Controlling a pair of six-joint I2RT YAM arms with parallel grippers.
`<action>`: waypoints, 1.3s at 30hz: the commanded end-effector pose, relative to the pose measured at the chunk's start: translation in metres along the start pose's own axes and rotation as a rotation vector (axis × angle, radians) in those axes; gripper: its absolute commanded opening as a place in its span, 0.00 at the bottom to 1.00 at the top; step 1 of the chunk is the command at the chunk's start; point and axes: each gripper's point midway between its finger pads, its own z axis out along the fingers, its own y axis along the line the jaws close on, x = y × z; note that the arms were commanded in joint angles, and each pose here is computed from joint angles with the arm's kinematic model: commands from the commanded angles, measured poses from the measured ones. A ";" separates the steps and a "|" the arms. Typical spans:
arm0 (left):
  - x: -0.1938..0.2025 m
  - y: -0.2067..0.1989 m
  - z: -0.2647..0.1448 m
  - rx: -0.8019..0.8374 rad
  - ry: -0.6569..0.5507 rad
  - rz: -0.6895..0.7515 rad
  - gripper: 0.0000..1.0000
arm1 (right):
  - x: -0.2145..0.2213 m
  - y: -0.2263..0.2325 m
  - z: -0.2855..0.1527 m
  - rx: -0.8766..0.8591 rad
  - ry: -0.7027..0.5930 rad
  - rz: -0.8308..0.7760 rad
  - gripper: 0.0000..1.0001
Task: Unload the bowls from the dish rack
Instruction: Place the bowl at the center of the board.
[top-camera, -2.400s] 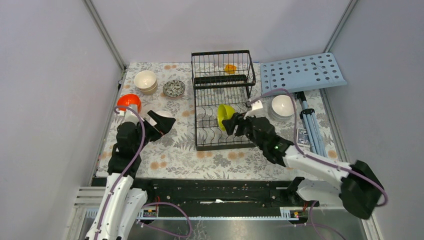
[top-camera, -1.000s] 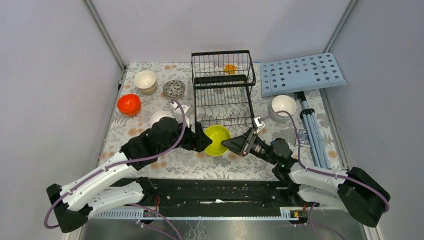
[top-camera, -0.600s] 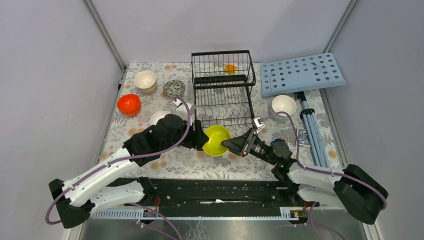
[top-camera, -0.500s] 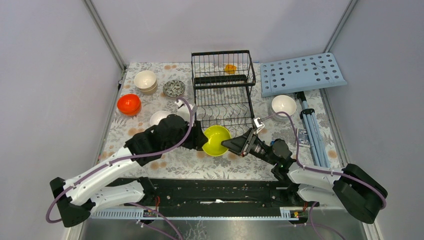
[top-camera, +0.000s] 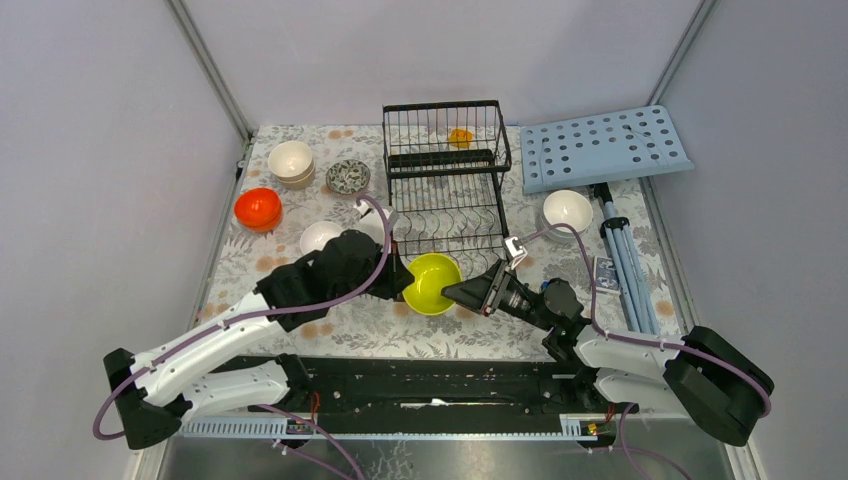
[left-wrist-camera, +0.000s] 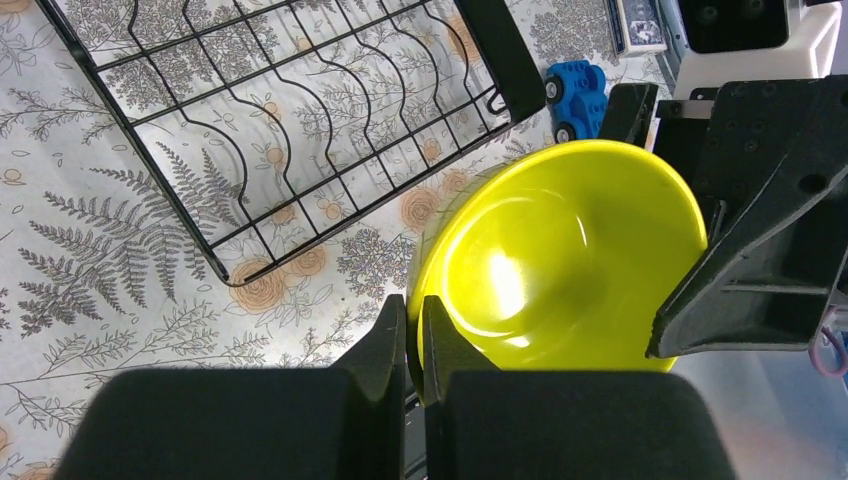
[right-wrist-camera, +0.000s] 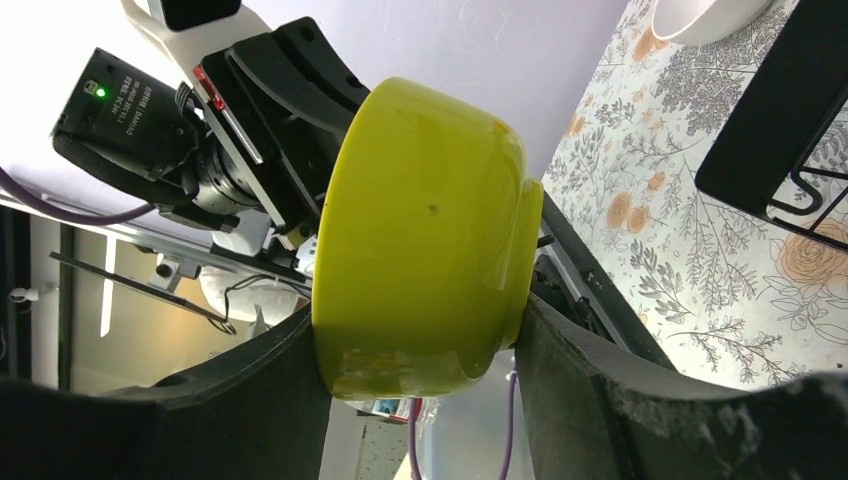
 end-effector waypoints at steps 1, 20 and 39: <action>-0.010 -0.006 -0.007 0.020 -0.031 0.045 0.00 | -0.005 0.026 0.000 -0.086 -0.006 -0.013 0.43; -0.031 0.006 -0.037 -0.021 -0.170 -0.046 0.00 | -0.007 0.007 -0.011 0.189 0.050 -0.213 1.00; 0.005 0.088 -0.066 -0.374 -0.177 -0.153 0.00 | -0.026 0.000 -0.056 0.422 0.059 -0.501 1.00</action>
